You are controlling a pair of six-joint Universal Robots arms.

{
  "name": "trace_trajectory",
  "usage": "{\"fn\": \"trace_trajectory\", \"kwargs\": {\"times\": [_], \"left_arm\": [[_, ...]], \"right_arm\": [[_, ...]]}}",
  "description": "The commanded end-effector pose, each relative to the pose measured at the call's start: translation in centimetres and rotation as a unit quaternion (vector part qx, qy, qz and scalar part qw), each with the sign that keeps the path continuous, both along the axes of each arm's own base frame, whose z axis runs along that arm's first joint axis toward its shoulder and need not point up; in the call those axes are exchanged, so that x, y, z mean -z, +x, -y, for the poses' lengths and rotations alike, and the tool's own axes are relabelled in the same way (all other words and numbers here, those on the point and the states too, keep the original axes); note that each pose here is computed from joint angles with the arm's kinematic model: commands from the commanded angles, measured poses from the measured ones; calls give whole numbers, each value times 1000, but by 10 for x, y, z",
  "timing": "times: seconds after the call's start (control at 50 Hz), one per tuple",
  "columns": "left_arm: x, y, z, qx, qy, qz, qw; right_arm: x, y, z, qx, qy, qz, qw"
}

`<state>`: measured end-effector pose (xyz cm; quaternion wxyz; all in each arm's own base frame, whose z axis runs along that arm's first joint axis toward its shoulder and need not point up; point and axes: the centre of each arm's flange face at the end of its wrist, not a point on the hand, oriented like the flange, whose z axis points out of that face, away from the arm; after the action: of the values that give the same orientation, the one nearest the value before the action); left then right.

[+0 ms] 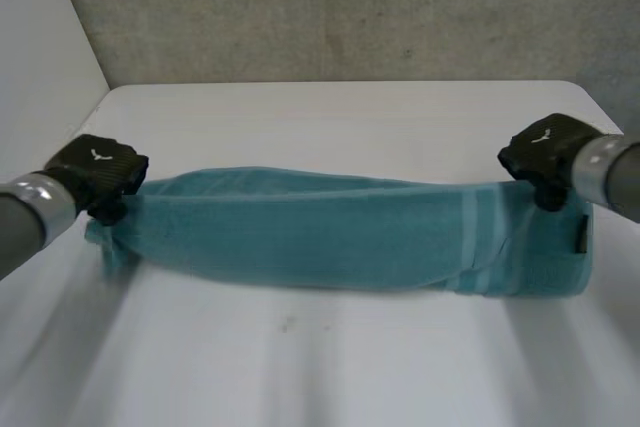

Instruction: Fold the laundry

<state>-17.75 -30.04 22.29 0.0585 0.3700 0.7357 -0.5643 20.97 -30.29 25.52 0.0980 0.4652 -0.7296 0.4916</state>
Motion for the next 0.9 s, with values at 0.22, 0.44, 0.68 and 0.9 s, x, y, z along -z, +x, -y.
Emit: {"fn": "trace_trajectory", "kwargs": {"times": [0.22,0.44,0.68,0.9], "left_arm": [[-191,-39,97,-58,-507,-38,859],[-127,-34,71,-45,-416,-23,908],[21,-24,6,34,-178,12,983],[81,-11,0,24,-76,23,997]], "right_arm": [[-173,43,83,78,-470,233,848],[-108,35,43,53,-383,207,899],[33,24,-5,32,-173,142,974],[82,-12,-13,70,-91,121,986]]}}
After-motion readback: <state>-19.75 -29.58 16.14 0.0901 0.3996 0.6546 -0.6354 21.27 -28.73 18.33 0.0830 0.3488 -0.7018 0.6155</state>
